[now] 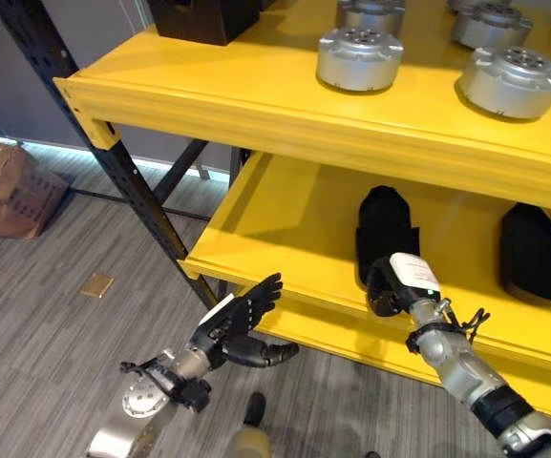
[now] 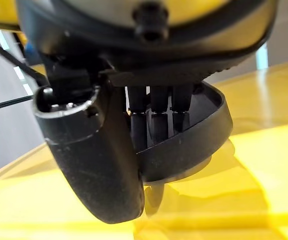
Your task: Move parts from the plastic box to the shelf.
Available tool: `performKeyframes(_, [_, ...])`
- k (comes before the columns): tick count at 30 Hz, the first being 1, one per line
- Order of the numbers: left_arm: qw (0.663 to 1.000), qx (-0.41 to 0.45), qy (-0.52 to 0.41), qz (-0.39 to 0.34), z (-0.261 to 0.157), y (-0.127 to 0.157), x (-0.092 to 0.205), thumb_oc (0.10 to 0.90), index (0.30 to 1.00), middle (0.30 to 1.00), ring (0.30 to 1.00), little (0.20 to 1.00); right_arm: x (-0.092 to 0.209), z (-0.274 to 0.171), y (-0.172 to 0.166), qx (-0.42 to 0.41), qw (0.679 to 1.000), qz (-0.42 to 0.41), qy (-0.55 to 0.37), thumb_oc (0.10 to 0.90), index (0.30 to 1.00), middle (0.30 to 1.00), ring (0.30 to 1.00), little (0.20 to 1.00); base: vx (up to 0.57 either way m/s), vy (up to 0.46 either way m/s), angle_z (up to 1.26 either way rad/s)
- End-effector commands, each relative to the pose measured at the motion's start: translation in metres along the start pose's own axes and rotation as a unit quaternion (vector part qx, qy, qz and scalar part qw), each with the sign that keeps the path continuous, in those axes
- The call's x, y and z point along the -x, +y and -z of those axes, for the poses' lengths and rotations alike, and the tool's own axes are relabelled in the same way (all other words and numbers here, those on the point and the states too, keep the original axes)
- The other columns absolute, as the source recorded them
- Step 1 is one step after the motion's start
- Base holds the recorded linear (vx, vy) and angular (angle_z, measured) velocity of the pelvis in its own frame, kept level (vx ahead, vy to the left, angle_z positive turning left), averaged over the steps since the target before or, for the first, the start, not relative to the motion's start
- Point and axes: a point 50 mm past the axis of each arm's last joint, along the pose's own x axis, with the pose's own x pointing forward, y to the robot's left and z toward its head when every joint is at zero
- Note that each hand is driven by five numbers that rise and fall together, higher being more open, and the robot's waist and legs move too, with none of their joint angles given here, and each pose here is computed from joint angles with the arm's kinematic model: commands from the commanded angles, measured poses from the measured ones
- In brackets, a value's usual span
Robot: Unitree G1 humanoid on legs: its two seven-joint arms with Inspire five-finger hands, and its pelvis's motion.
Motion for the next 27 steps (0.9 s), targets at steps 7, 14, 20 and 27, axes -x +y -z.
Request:
performKeyframes(7, [0.981,-0.056,-0.187,0.017,-0.068,-0.001,-0.020,0.900,1.000,1.000,1.000,1.000,-0.044,-0.009,-0.039,-0.093,0.994,0.049,0.042,0.400,0.300,0.300,0.300,0.300,0.01,-0.018,0.02])
performKeyframes(14, [0.979,-0.070,-0.192,0.021,-0.075,-0.001,-0.029,0.900,1.000,1.000,1.000,1.000,-0.060,-0.015,-0.052,-0.096,0.992,0.061,0.051,0.400,0.300,0.300,0.300,0.300,-0.01,-0.054,0.06])
performKeyframes(20, [0.978,-0.069,-0.195,0.025,-0.076,-0.002,-0.029,0.900,1.000,1.000,1.000,1.000,-0.069,-0.015,-0.068,-0.071,0.993,0.075,0.051,0.400,0.300,0.300,0.300,0.300,-0.02,-0.004,0.06])
performKeyframes(27, [0.979,-0.065,-0.192,0.033,-0.075,-0.004,-0.028,0.900,1.000,1.000,1.000,1.000,-0.071,-0.012,-0.074,-0.036,0.995,0.077,0.044,0.400,0.300,0.300,0.300,0.300,0.01,-0.002,0.01])
